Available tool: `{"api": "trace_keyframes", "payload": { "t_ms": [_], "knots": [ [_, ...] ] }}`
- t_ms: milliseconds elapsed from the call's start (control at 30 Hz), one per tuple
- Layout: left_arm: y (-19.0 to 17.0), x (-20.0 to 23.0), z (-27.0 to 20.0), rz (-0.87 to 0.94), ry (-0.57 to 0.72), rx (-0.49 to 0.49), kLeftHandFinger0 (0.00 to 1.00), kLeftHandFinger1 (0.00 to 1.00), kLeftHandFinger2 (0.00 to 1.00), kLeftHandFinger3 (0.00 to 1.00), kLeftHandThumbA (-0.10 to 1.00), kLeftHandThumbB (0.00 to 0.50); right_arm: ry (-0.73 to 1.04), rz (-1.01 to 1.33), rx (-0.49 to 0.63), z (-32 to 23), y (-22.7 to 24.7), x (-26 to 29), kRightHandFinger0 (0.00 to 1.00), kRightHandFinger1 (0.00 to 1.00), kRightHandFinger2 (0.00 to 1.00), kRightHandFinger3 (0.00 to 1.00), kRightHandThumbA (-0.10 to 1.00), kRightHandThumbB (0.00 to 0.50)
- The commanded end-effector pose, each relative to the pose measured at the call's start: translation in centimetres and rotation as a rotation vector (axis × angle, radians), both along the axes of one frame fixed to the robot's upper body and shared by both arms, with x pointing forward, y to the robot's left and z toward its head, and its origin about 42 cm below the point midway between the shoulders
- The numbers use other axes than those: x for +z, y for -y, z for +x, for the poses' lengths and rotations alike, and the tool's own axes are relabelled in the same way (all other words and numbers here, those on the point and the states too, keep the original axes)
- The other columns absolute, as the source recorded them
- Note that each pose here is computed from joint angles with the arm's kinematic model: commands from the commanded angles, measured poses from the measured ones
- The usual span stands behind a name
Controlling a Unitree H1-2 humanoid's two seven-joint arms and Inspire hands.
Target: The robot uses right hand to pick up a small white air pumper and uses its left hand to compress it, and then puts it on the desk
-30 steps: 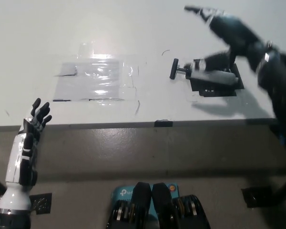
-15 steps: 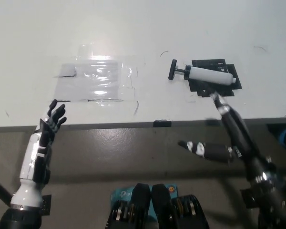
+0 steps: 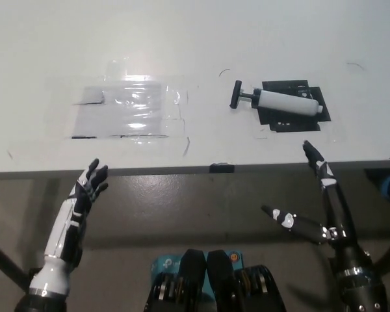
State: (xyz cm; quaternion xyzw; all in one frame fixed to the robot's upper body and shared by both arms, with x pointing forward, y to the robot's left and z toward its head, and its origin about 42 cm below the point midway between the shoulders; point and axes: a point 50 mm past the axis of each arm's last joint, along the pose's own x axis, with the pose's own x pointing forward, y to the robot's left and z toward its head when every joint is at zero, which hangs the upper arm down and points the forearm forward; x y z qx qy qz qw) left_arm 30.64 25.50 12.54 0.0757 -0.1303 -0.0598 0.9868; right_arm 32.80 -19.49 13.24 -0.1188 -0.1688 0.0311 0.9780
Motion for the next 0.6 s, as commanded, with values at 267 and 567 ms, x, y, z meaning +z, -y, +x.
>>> {"api": "trace_keyframes", "payload": {
  "t_ms": [267, 567],
  "knots": [
    [-1.1, -2.0, -2.6, 0.014, -0.013, 0.013, 1.00, 1.00, 1.00, 1.00, 1.00, 0.282, 0.086, 0.061, -0.009, -2.6, 0.0, -0.3, 1.00, 1.00, 1.00, 1.00, 1.00, 0.180],
    [-1.8, -1.5, -2.0, 0.037, -0.019, -0.001, 1.00, 1.00, 1.00, 1.00, 1.00, 0.285, 0.082, 0.079, 0.008, -3.3, -0.9, -1.1, 1.00, 1.00, 1.00, 1.00, 1.00, 0.185]
  ]
}}
